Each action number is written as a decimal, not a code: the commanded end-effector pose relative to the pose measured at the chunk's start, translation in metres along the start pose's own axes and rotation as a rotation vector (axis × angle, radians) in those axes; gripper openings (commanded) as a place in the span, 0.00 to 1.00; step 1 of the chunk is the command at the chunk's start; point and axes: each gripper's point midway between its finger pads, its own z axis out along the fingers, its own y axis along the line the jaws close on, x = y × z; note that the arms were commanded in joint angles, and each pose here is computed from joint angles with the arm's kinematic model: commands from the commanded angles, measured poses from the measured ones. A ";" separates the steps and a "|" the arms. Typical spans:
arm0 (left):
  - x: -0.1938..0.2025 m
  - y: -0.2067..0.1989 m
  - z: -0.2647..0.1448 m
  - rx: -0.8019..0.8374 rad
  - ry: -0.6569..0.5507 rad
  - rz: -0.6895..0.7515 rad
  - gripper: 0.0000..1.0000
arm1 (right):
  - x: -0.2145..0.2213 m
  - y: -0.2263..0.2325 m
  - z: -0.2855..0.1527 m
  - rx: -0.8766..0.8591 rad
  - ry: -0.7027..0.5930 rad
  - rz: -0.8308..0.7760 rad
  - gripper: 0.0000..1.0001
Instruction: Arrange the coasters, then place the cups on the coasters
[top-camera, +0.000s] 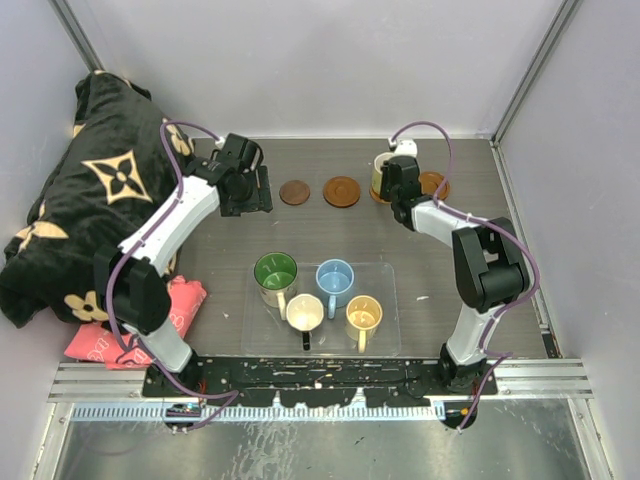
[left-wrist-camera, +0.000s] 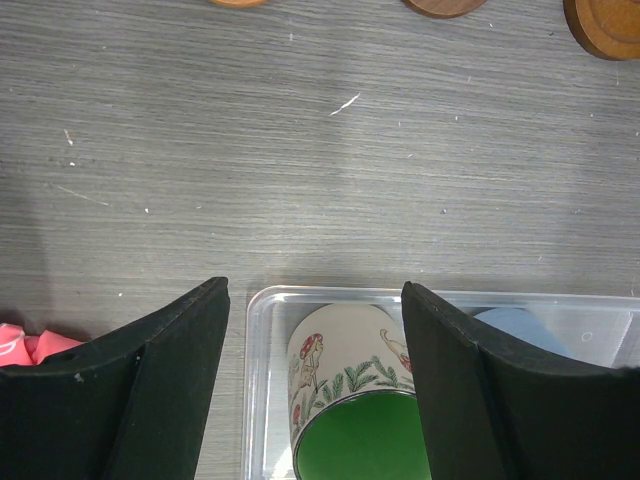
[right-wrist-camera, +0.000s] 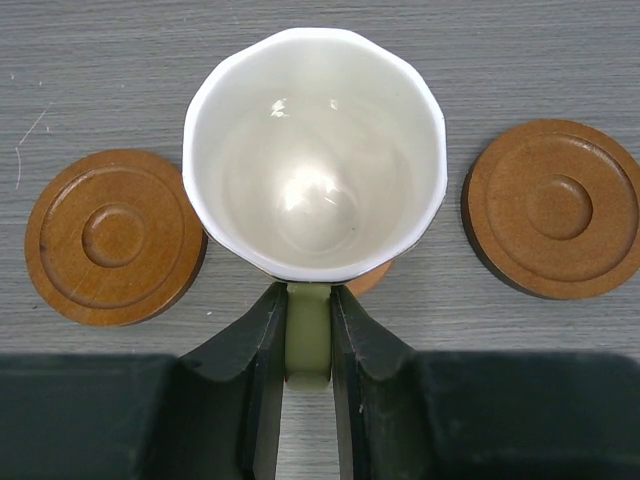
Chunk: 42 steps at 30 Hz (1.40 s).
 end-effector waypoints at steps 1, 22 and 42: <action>-0.012 -0.005 -0.010 0.018 -0.040 0.017 0.72 | -0.060 0.002 -0.005 -0.008 -0.200 0.044 0.01; -0.011 -0.005 -0.009 0.022 -0.039 0.016 0.72 | -0.043 -0.004 -0.002 0.015 -0.182 0.007 0.01; -0.011 -0.005 -0.013 0.029 -0.046 0.013 0.72 | -0.037 -0.002 -0.006 0.004 -0.168 0.002 0.01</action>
